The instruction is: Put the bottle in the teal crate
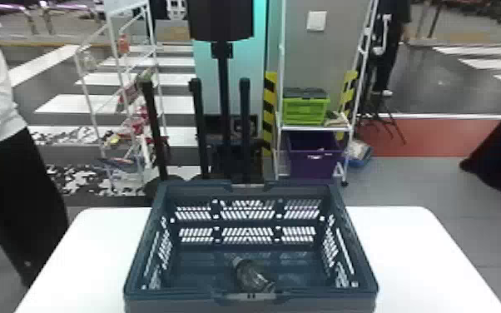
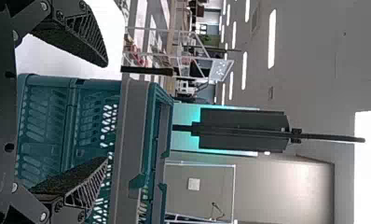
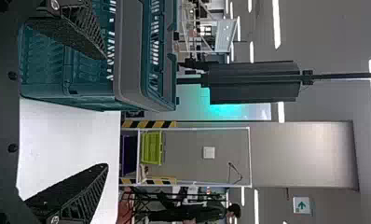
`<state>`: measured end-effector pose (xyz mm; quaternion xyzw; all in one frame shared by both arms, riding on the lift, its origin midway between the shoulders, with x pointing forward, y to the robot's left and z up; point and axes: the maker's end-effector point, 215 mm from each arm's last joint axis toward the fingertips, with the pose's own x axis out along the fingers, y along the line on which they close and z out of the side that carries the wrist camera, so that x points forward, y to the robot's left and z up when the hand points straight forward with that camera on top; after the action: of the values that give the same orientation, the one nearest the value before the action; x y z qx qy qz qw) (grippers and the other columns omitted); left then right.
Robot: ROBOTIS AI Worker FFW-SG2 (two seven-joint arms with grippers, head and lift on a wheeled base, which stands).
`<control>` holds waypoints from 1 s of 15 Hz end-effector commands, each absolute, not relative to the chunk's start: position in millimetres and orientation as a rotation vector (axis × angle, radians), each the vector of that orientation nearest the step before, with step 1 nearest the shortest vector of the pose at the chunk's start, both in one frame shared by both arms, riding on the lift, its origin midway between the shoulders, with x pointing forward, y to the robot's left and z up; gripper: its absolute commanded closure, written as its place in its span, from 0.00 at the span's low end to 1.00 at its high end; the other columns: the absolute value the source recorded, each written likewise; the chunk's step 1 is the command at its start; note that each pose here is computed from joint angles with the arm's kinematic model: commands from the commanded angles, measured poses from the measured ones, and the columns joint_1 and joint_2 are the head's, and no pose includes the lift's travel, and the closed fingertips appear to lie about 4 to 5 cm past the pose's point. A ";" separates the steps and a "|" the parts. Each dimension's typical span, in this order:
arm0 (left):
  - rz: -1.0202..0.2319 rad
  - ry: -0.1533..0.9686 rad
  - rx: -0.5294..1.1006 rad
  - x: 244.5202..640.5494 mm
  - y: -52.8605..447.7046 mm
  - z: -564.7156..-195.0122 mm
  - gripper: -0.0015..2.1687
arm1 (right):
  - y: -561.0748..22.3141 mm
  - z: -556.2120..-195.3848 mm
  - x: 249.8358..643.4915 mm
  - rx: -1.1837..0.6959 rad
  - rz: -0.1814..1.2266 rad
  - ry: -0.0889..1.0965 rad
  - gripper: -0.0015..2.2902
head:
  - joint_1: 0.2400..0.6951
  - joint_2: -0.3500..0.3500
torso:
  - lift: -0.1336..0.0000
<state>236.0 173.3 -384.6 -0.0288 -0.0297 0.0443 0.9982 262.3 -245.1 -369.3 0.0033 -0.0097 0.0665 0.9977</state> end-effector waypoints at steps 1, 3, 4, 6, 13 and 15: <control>0.089 -0.058 -0.058 235.5 173.3 -384.6 0.09 | -245.9 -370.2 261.2 0.007 0.130 -0.016 0.03 | 0.57 0.50 | 1.00; 0.090 -0.061 -0.060 235.8 173.2 -384.1 0.09 | -245.8 -369.3 260.3 0.006 0.130 -0.018 0.03 | 0.57 0.50 | 1.00; 0.090 -0.061 -0.061 235.5 173.2 -383.7 0.09 | -246.4 -369.6 259.8 0.009 0.128 -0.017 0.03 | 0.57 0.50 | 1.00; 0.089 -0.063 -0.064 235.2 172.6 -383.0 0.09 | -246.3 -369.1 258.3 0.008 0.129 -0.017 0.03 | 0.57 0.50 | 1.00; 0.081 -0.063 -0.070 232.6 168.6 -381.3 0.09 | -248.8 -365.8 254.0 0.008 0.123 -0.025 0.03 | 0.57 0.50 | 1.00; 0.081 -0.062 -0.068 231.7 168.4 -382.0 0.09 | -249.1 -365.5 253.7 0.008 0.122 -0.027 0.03 | 0.57 0.50 | 1.00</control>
<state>232.2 168.8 -381.4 -0.0345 -0.0314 0.0413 0.9981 254.2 -248.8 -365.3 0.0032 -0.0131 0.0626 0.9979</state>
